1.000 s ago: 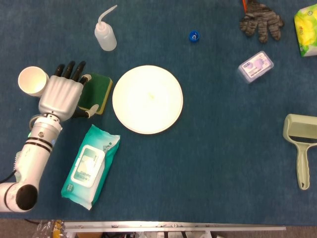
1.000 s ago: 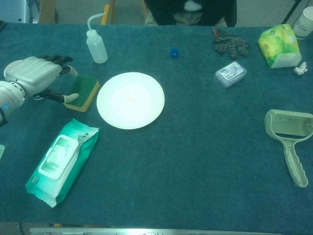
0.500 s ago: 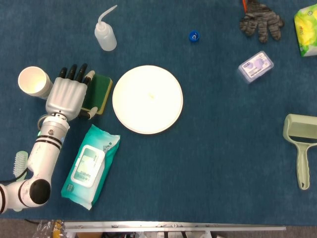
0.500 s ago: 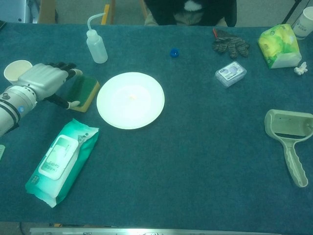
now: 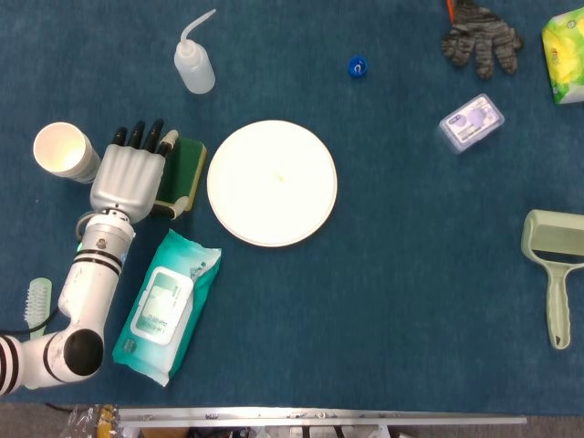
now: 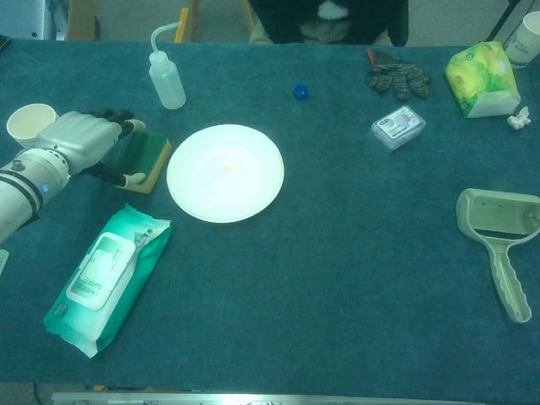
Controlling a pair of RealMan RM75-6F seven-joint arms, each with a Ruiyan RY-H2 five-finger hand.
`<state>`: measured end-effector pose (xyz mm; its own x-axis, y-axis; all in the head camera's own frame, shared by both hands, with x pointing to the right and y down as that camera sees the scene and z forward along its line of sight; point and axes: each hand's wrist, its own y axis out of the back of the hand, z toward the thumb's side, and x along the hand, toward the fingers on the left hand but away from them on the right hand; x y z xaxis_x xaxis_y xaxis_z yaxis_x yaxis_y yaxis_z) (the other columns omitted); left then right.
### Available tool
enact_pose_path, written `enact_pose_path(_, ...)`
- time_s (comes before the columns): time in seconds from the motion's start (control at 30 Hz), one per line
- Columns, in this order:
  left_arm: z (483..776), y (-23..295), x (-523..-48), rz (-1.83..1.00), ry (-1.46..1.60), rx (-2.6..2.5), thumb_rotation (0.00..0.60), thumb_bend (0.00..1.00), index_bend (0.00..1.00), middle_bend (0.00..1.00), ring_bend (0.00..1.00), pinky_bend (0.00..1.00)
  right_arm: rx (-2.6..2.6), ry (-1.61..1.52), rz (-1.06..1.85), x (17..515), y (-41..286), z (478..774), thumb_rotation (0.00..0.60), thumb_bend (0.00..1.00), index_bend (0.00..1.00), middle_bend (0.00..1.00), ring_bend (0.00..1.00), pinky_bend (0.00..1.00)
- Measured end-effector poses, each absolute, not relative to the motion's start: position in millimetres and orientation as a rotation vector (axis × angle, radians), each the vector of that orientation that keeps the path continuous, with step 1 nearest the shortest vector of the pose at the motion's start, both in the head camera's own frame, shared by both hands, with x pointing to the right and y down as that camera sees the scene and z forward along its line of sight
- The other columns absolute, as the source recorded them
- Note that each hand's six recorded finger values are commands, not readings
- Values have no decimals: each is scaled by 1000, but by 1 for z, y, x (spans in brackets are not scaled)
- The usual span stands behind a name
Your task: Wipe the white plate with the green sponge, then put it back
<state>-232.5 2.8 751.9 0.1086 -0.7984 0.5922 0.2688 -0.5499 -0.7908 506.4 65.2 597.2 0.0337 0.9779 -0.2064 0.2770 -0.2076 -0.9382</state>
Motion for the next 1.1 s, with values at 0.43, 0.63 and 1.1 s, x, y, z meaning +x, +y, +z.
enact_pose_path(0.43,761,10,-223,-1590,525,-1553,269,246,65,0,0,22,-1571,-1314,1218,512,67,595,600,388,389,394,244,450)
enact_pose_path(0.63,769,3,-229,-1606,520,-1496,335,246,65,0,0,22,-1565,-1317,1219,514,69,592,600,387,389,394,244,450)
enact_pose_path(1.1,767,-12,-260,-1669,509,-1322,349,246,69,0,0,22,-1570,-1308,1211,511,69,589,600,388,389,394,244,450)
